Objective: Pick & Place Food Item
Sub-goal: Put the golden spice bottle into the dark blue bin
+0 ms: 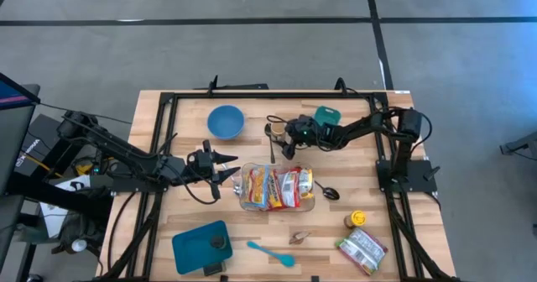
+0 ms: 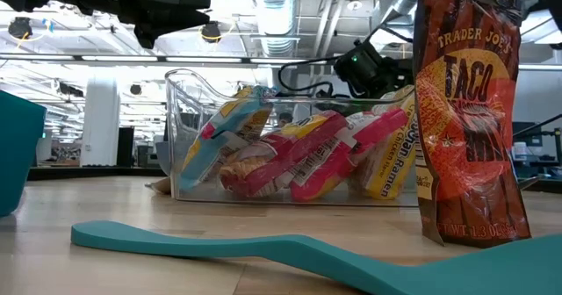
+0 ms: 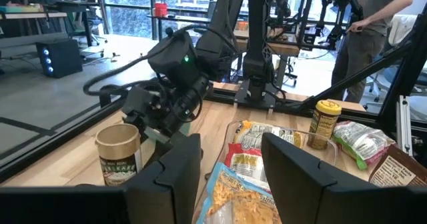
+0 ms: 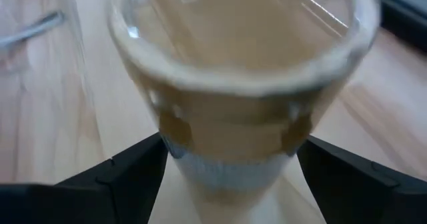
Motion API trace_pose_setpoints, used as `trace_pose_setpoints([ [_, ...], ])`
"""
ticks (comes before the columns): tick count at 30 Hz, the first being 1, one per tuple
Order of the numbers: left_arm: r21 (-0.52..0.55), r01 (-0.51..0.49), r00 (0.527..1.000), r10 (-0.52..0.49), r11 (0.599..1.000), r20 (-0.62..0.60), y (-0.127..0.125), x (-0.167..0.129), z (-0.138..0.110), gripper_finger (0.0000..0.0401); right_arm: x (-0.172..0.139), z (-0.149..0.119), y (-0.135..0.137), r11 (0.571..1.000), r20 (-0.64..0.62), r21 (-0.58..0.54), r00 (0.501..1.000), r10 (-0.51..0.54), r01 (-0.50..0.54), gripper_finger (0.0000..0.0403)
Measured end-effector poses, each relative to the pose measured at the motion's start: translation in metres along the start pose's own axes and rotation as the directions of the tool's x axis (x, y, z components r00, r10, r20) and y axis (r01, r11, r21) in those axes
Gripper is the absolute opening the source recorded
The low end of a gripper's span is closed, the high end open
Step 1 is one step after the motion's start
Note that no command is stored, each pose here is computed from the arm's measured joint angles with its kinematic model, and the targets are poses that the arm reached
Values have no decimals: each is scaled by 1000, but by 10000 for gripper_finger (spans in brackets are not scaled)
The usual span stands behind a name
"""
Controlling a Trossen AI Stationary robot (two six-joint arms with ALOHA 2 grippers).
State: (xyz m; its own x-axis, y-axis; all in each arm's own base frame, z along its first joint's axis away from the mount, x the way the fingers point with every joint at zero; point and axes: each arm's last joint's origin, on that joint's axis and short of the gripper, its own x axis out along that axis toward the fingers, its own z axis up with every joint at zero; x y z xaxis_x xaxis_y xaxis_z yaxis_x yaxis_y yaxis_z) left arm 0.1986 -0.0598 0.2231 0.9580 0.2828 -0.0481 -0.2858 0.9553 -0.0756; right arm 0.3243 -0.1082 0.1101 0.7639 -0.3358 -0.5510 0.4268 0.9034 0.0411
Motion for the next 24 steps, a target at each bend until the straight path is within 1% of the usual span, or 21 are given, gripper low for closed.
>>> trace_pose_setpoints([
  [8,3,0,1000,0,1000,-4,0,0,0,154,0,3,0,1000,31,-8,1000,3,-3,324],
  [11,3,-1,1000,1,1000,-4,0,0,0,154,0,5,0,999,46,-32,999,4,-3,324],
  [19,3,0,1000,0,1000,-4,0,0,0,154,0,4,3,999,42,-42,999,9,-7,324],
  [24,3,0,1000,0,1000,-4,0,0,0,154,0,4,3,1000,41,-30,999,7,-6,324],
])
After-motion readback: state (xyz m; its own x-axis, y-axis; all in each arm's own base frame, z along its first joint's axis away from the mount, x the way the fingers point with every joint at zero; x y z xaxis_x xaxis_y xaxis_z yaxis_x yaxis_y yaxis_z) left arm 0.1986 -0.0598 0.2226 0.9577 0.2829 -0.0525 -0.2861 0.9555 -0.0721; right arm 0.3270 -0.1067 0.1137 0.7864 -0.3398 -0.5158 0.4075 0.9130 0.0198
